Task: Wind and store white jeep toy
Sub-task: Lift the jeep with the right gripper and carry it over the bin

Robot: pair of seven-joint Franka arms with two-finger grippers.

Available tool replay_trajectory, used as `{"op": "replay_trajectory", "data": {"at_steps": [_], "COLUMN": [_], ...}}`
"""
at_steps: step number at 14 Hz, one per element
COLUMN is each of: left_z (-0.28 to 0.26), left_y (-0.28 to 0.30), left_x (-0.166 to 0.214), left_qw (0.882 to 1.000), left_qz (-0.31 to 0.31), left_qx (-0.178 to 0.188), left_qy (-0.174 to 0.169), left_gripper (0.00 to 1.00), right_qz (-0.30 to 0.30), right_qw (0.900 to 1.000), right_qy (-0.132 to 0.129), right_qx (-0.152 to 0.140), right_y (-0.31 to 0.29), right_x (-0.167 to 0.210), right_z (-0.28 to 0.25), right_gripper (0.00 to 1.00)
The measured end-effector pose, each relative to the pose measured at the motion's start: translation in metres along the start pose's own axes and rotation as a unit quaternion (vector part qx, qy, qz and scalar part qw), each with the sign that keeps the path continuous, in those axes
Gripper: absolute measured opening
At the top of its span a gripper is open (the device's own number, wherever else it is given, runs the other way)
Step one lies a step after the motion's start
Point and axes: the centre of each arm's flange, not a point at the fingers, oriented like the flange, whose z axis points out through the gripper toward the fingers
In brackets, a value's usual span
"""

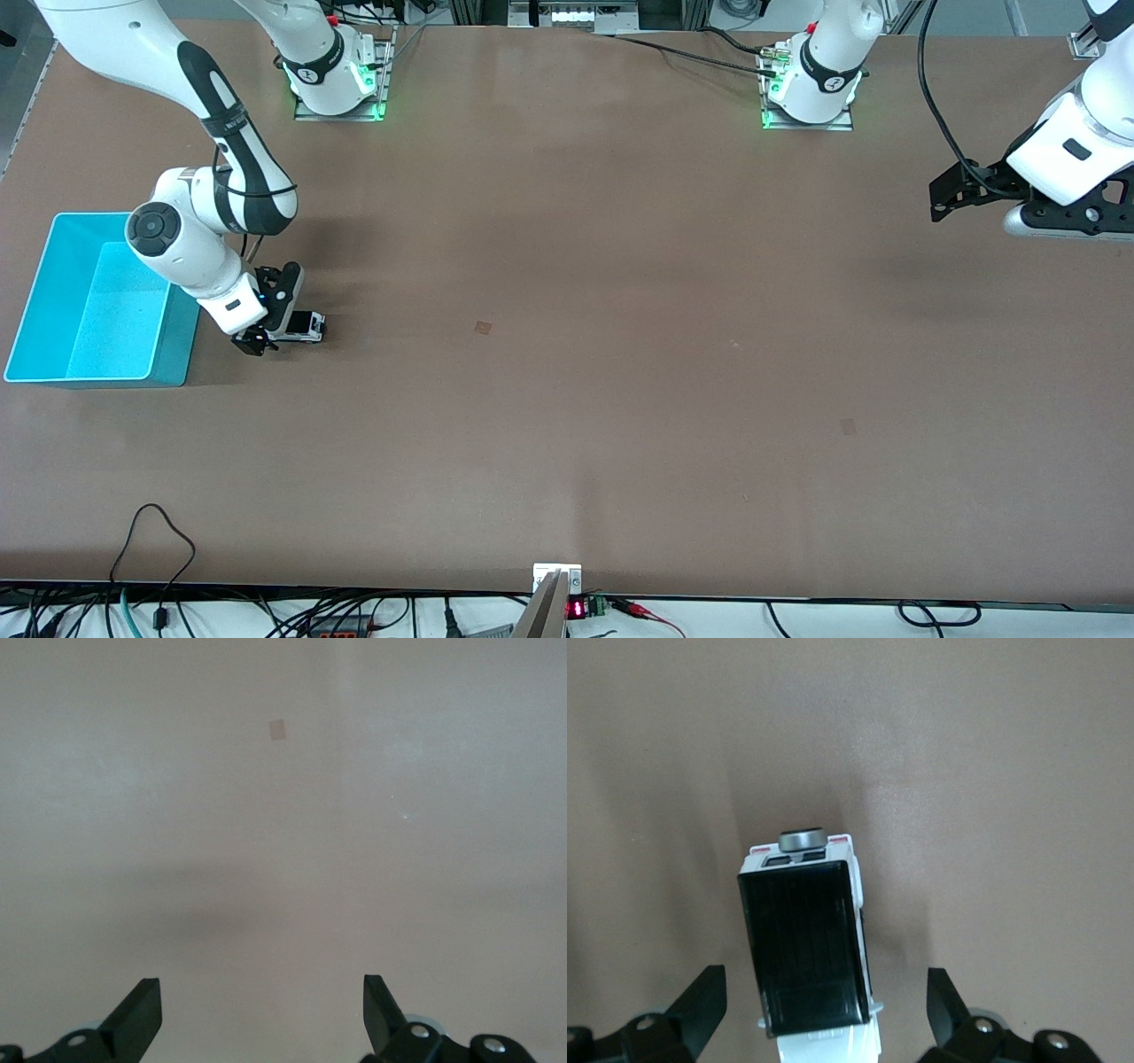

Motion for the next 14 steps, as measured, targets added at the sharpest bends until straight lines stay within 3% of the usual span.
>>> {"op": "replay_trajectory", "data": {"at_steps": [4, 8, 14], "left_z": [-0.001, -0.001, -0.001], "left_y": [0.002, 0.005, 0.013], "left_x": [0.0, 0.0, -0.001], "left_qw": [1.0, 1.0, 1.0], "left_qz": [0.002, 0.005, 0.012], "left_qx": [0.0, 0.0, 0.001], "left_qy": [0.0, 0.0, -0.002], "left_gripper": [1.0, 1.0, 1.0], "right_qz": [0.0, 0.0, 0.009], "right_qw": [1.0, 1.0, 1.0], "right_qy": [0.001, 0.001, -0.007], "right_qx": [-0.001, -0.002, 0.008], "right_y": [0.0, 0.0, 0.05], "right_x": [0.001, 0.001, 0.004], "right_z": [0.003, 0.002, -0.047], "right_gripper": [0.95, 0.53, 0.51]}}
